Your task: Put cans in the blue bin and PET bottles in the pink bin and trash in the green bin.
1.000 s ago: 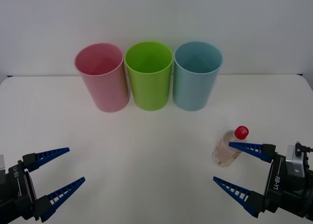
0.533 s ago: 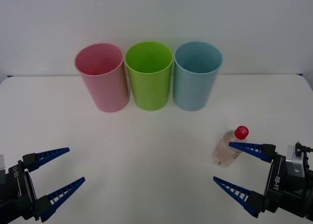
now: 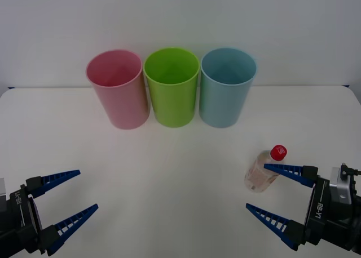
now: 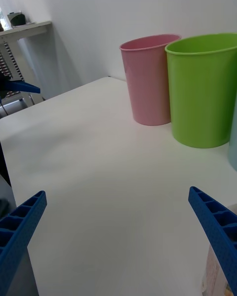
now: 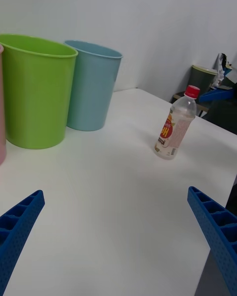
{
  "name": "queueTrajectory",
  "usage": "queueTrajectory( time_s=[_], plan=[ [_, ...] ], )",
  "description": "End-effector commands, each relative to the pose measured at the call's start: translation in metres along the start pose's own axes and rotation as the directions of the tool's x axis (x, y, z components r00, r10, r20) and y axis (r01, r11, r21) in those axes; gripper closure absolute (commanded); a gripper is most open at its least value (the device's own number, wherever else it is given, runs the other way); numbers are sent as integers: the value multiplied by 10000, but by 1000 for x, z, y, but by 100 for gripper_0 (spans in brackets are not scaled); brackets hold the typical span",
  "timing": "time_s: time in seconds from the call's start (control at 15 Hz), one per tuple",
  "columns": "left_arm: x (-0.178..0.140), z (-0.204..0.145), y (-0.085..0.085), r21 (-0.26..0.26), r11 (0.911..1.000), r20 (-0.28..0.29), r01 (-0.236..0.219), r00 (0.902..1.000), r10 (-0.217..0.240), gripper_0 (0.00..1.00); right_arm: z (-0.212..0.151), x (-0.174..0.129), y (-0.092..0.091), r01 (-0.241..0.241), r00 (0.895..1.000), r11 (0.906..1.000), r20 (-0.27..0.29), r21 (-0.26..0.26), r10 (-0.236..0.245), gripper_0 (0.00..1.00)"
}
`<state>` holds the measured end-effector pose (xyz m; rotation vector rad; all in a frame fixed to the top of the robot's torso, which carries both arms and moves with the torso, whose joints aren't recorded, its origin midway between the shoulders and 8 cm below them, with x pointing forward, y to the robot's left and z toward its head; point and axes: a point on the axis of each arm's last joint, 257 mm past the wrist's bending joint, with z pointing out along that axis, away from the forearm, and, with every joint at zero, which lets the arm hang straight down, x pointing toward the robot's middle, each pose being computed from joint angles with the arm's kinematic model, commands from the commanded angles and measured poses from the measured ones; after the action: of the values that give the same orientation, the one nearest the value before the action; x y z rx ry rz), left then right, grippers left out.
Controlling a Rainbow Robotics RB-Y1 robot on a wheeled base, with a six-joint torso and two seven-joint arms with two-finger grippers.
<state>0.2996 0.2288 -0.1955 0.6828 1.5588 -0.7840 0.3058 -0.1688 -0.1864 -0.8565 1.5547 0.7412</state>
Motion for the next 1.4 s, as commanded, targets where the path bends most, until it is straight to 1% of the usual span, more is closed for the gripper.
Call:
queueTrajectory(
  time_s=[0.07,0.47,0.53,0.6,0.73,0.87,0.93,1.0,1.13,1.27,1.4],
  plan=[
    [0,0,0,0,10000,0,0,10000,0,0,0,0,0,0,10000,10000,0,0,0,0],
    [0,0,0,0,10000,0,0,10000,0,0,0,0,0,0,10000,10000,0,0,0,0],
    [0,0,0,0,10000,0,0,10000,0,0,-3,-2,0,95,10000,9999,11,39,-95,0],
    [0,0,0,0,10000,0,0,10000,0,0,-9,-8,0,312,9995,9994,15,129,-312,0],
    [0,0,0,0,10000,0,0,10000,0,0,-20,-13,9,274,9996,9994,51,219,-275,0],
    [0,0,0,0,10000,0,0,10000,0,0,-33,-10,15,102,9999,9995,4,297,-102,0],
    [0,0,0,0,10000,0,0,10000,0,0,-37,-8,14,279,9996,9989,-58,377,-277,0],
    [0,0,0,0,10000,0,0,10000,0,0,-44,-4,10,574,9983,9967,-140,571,-567,0],
    [0,0,0,0,10000,0,0,10000,0,0,-53,7,2,441,9987,9956,-277,822,-419,0],
    [0,0,0,0,10000,0,0,10000,0,0,-65,21,-10,326,9986,9923,-455,1194,-273,0],
    [0,0,0,0,10000,0,0,10000,0,0,-74,36,-19,114,9984,9888,-572,1486,-29,0]
  ],
)
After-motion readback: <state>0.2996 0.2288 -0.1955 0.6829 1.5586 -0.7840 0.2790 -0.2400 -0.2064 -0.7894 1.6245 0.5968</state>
